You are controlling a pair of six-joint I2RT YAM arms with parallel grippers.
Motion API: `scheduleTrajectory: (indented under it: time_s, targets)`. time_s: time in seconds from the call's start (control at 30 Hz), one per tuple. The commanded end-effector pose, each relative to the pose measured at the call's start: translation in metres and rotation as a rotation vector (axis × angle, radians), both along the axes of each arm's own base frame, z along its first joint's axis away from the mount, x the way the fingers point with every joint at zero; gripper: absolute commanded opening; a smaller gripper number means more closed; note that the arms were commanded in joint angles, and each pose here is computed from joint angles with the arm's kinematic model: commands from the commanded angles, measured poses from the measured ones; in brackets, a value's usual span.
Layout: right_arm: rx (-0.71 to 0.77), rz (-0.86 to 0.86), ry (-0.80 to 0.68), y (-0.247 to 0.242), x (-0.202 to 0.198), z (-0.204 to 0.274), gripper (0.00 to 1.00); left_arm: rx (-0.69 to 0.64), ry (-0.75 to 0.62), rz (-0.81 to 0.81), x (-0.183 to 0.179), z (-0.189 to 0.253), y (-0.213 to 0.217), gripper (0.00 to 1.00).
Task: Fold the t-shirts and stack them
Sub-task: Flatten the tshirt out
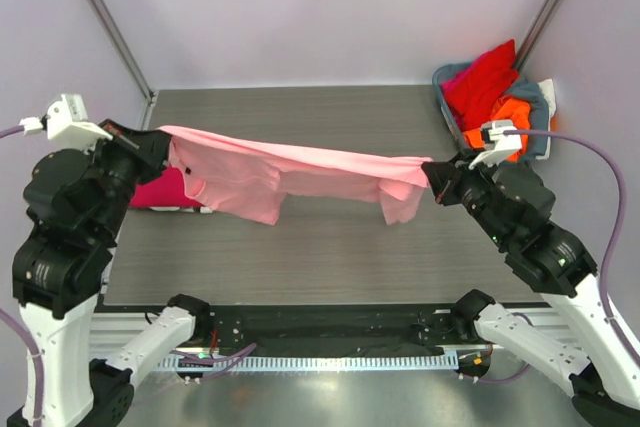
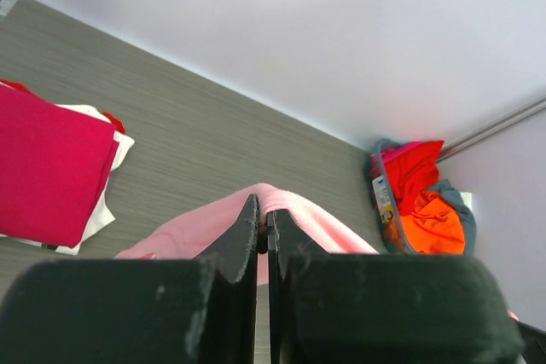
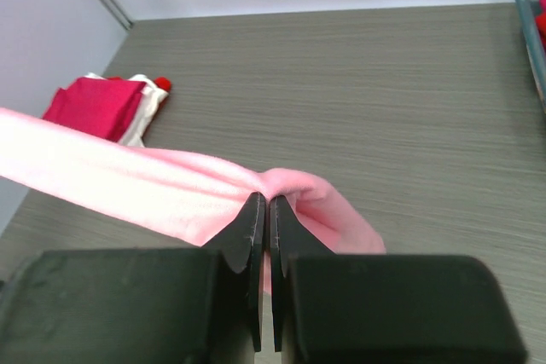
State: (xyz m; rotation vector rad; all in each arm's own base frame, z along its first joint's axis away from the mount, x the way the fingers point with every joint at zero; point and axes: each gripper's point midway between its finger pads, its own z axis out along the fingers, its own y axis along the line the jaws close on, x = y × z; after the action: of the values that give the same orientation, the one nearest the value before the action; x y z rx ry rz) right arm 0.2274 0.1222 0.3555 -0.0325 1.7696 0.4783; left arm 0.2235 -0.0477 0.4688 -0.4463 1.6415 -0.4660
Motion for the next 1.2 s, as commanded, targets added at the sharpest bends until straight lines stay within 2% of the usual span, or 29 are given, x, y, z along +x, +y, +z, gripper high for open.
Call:
scheduleTrajectory:
  time_s: [0.0,0.1,0.23,0.33,0.4,0.43,0.5,0.57,0.6,0.63,0.67,0.7,0.73,0.77,0.8,0.83,0.87,0.9,0.93,1.0,1.03,1.1,1.13,1.17]
  targets:
    - [0.053,0.036,-0.049,0.001,-0.009,0.018,0.02,-0.018,-0.073,0.037,-0.016,0.022,0.012,0.00]
    - [0.048,0.018,-0.051,-0.002,-0.008,0.018,0.02,-0.011,-0.071,0.049,-0.016,0.026,0.015,0.00]
    - [-0.001,-0.051,-0.005,-0.003,0.011,-0.001,0.01,0.006,-0.017,0.053,0.008,0.010,0.008,0.00]
    - [-0.067,-0.132,0.059,0.000,0.039,-0.027,0.01,0.018,0.052,0.092,0.046,-0.015,0.002,0.00]
    - [-0.117,-0.211,0.093,0.000,0.065,-0.043,0.01,0.050,0.149,0.095,0.094,-0.049,-0.013,0.00]
    - [-0.136,-0.211,0.116,0.005,0.073,-0.053,0.01,0.050,0.149,0.095,0.094,-0.049,-0.013,0.01]
    - [-0.162,-0.279,0.161,0.003,0.106,-0.070,0.01,0.071,0.205,0.100,0.137,-0.075,-0.025,0.00]
    - [-0.110,-0.327,0.197,-0.011,0.138,-0.075,0.01,0.063,0.194,0.116,0.169,-0.078,-0.030,0.00]
    - [-0.119,-0.346,0.254,-0.011,0.161,-0.099,0.01,0.070,0.240,0.141,0.196,-0.099,-0.030,0.00]
    - [-0.103,-0.369,0.269,-0.017,0.176,-0.103,0.01,0.058,0.229,0.161,0.211,-0.100,-0.029,0.00]
    - [-0.059,-0.390,0.265,-0.025,0.198,-0.094,0.15,0.053,0.221,0.194,0.225,-0.100,-0.024,0.00]
    - [-0.044,-0.399,0.285,-0.028,0.211,-0.097,0.38,0.046,0.238,0.217,0.250,-0.113,-0.023,0.00]
    - [-0.054,-0.399,0.347,-0.026,0.228,-0.121,0.61,0.032,0.210,0.226,0.264,-0.108,-0.022,0.05]
    - [-0.016,-0.385,0.327,-0.021,0.241,-0.103,0.74,0.030,0.222,0.206,0.278,-0.116,-0.027,0.12]
    - [-0.011,-0.364,0.366,-0.018,0.243,-0.108,0.75,0.014,0.191,0.201,0.288,-0.101,-0.026,0.27]
    - [-0.009,-0.350,0.384,-0.014,0.247,-0.113,0.75,0.020,0.268,0.192,0.302,-0.131,-0.030,0.76]
    - [0.000,-0.323,0.391,-0.009,0.246,-0.114,0.75,0.017,0.301,0.184,0.304,-0.137,-0.033,0.85]
    - [0.017,-0.267,0.405,0.001,0.242,-0.116,0.74,0.005,0.288,0.161,0.307,-0.122,-0.036,0.88]
    - [0.019,-0.243,0.407,0.004,0.238,-0.117,0.73,0.034,0.364,0.150,0.305,-0.144,-0.037,0.90]
    - [-0.003,-0.237,0.451,0.001,0.224,-0.139,0.70,0.050,0.421,0.135,0.298,-0.160,-0.037,0.91]
    - [-0.019,-0.236,0.496,-0.001,0.212,-0.160,0.70,0.061,0.437,0.125,0.290,-0.163,-0.037,0.91]
    - [-0.020,-0.238,0.504,-0.006,0.197,-0.163,0.70,0.055,0.462,0.079,0.276,-0.170,-0.043,0.91]
    - [-0.023,-0.238,0.516,-0.007,0.189,-0.169,0.70,0.058,0.519,0.058,0.266,-0.198,-0.045,0.89]
    - [-0.030,-0.237,0.544,-0.010,0.173,-0.182,0.70,0.026,0.492,0.038,0.253,-0.186,-0.048,0.88]
